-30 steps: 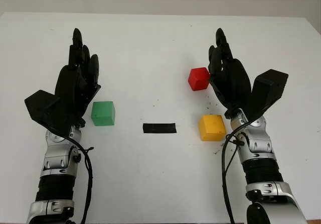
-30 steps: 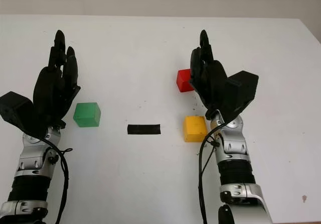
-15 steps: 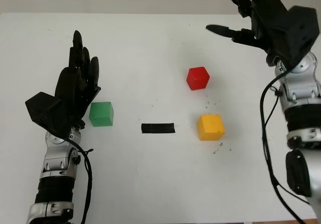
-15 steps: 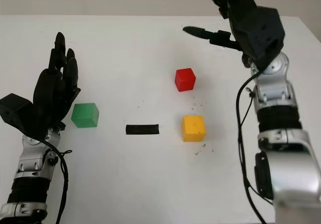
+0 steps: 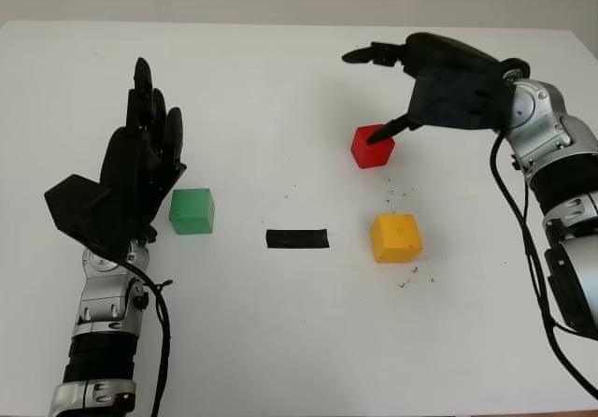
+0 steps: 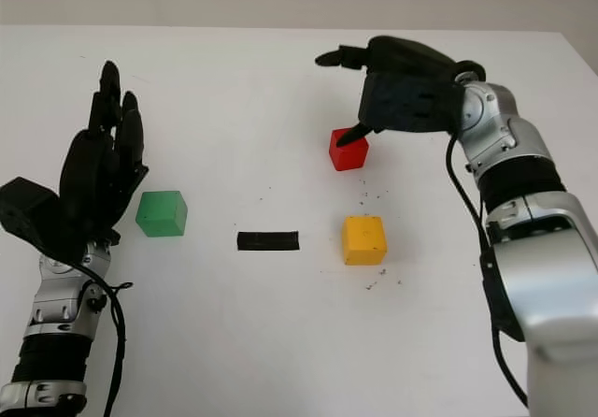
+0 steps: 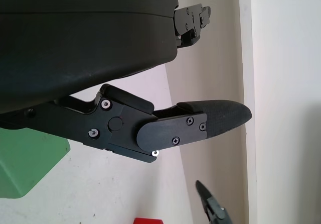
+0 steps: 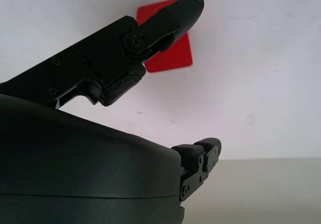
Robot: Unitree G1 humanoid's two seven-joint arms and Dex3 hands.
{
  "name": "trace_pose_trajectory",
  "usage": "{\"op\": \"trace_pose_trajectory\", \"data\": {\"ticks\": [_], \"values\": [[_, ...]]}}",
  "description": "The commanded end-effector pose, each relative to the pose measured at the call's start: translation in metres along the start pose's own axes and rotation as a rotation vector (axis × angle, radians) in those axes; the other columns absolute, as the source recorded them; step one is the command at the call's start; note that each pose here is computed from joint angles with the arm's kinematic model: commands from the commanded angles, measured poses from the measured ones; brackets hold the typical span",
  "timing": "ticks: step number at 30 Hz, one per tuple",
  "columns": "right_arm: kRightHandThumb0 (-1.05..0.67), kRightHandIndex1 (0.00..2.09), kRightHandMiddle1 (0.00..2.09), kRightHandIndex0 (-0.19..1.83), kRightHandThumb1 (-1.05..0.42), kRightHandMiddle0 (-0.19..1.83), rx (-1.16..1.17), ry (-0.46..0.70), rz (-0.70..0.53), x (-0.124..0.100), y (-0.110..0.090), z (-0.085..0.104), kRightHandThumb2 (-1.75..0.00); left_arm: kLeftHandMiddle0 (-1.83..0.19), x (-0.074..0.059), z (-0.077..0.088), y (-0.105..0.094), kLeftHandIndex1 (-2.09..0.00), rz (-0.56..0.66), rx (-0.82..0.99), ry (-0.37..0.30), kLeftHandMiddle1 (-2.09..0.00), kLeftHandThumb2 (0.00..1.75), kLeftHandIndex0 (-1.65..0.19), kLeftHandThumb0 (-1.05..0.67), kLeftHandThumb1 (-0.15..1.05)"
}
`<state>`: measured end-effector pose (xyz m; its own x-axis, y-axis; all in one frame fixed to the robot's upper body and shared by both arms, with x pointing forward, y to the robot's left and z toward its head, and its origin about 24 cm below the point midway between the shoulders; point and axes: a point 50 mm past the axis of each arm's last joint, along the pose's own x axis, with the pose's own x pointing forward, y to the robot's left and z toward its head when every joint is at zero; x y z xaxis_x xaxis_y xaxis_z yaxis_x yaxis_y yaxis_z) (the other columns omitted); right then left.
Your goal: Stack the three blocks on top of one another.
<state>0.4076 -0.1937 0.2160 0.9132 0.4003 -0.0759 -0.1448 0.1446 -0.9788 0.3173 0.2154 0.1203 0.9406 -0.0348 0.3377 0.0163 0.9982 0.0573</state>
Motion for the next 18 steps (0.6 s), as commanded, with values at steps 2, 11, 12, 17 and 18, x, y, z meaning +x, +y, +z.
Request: {"op": "trace_pose_trajectory", "data": {"ticks": [2,11,12,17,18], "values": [[-0.67,0.04,0.12,0.11,-0.76,0.27,-0.076,0.006,-0.007,0.003,-0.008,0.005,-0.06,0.19,-0.001,0.004,0.003,0.00,-0.003,0.008,-0.013,0.00,0.58,0.19,-0.72,1.05],[-0.64,0.05,0.09,0.12,-0.79,0.31,-0.172,0.011,0.042,0.005,0.000,0.005,-0.06,0.19,-0.003,0.003,0.002,0.00,-0.002,0.023,-0.010,0.00,0.58,0.19,-0.71,1.05],[-0.65,0.05,0.09,0.12,-0.80,0.32,-0.185,0.012,0.050,0.005,0.001,0.005,-0.06,0.19,-0.003,0.002,0.003,0.00,-0.001,0.023,-0.010,0.00,0.58,0.19,-0.70,1.05],[-0.62,0.06,0.08,0.14,-0.81,0.34,-0.251,0.031,0.068,0.006,0.007,0.004,-0.06,0.19,-0.003,0.002,0.002,0.00,0.001,0.030,-0.011,0.00,0.57,0.19,-0.72,1.05],[-0.60,0.06,0.08,0.14,-0.82,0.34,-0.254,0.032,0.061,0.006,0.008,0.003,-0.06,0.19,-0.003,0.002,0.002,0.00,0.000,0.031,-0.012,0.00,0.56,0.19,-0.72,1.05]]}}
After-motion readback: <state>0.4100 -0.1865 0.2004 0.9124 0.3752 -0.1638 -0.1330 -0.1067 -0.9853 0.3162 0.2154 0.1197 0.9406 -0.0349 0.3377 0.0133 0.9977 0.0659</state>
